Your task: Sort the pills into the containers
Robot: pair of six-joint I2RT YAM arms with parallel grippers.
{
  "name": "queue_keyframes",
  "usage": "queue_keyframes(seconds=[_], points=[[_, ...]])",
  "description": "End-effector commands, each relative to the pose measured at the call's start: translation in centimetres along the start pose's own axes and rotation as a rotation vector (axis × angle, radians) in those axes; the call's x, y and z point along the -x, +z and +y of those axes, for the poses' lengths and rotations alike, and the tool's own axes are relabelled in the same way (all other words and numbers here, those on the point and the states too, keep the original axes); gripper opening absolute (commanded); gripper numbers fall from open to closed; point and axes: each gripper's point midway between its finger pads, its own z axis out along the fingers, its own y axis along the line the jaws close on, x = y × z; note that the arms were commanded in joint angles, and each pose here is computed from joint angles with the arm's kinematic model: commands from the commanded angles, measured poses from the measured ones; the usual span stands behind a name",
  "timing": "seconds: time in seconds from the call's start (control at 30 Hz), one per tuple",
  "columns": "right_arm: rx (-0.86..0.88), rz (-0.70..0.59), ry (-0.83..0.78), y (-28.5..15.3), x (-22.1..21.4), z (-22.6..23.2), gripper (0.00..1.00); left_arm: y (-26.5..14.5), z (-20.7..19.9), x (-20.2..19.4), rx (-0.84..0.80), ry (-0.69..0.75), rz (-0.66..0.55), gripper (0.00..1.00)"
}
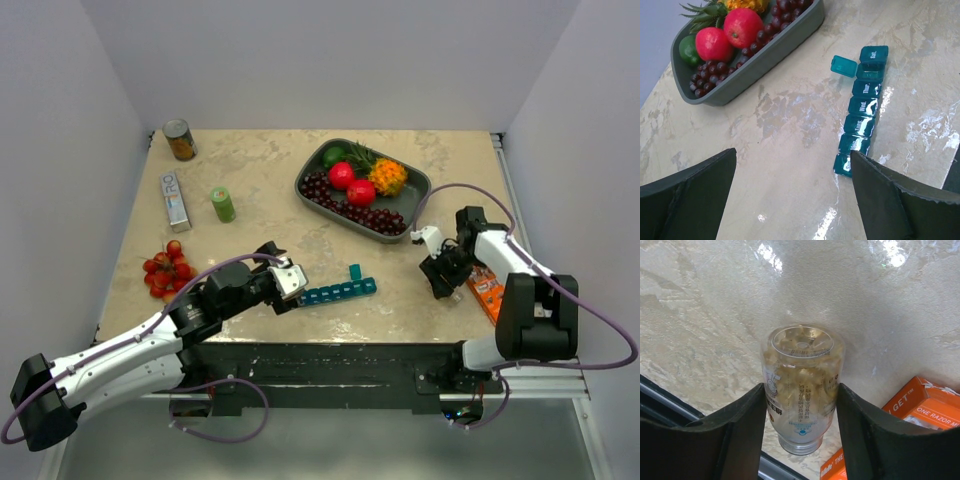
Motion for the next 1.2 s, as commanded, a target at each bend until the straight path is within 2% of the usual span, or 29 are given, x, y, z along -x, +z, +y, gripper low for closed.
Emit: queue_keyframes(seconds=[0.0,0.13,0.23,0.4,0.6,0.73,0.93,0.97,1.03,1.07,1.13,1.17], points=[[0.015,-0.029,0.049,0.6,1.0,0.0,0.43,0.1,0.9,0.8,0.04,-0.012,-0.026,1.0],[0.039,-0.047,0.095,0.4,1.9,0.1,0.2,0.0,1.2,0.8,0.063,-0.025,-0.028,1.0],[0.045,-0.08,0.11,-0.3,2.9,0.1,0.15,-0.1,1.4,1.0,0.073,-0.032,-0.034,1.0],[0.006,-0.121,0.099,-2.1,4.0,-0.4,0.14,-0.2,1.8,1.3,0.093,-0.052,-0.046,1.0],[0.011,-0.187,0.051,-4.8,5.9,-0.2,0.13,-0.5,3.0,2.1,0.159,-0.154,-0.069,1.0],[0.025,-0.236,0.031,-6.7,6.9,0.5,0.12,-0.3,2.4,3.4,0.11,-0.184,-0.116,1.0],[0.092,-0.364,0.003,-9.4,9.9,1.9,0.12,0.2,0.2,8.2,-0.055,-0.256,-0.313,1.0],[0.106,-0.389,0.006,-9.9,10.4,2.1,0.12,0.2,0.3,9.8,-0.064,-0.275,-0.383,1.0],[0.167,-0.48,0.017,-11.2,12.5,3.1,0.12,0.7,-0.7,11.3,-0.137,-0.374,-0.435,1.0],[0.194,-0.512,0.023,-11.7,13.2,3.4,0.12,0.5,-0.2,13.4,-0.142,-0.4,-0.515,1.0],[0.262,-0.609,0.039,-13.4,15.4,4.3,0.12,1.6,-0.9,14.3,-0.193,-0.524,-0.539,1.0],[0.288,-0.632,0.049,-13.7,16.0,4.5,0.12,1.5,-0.2,16.1,-0.187,-0.556,-0.606,1.0]])
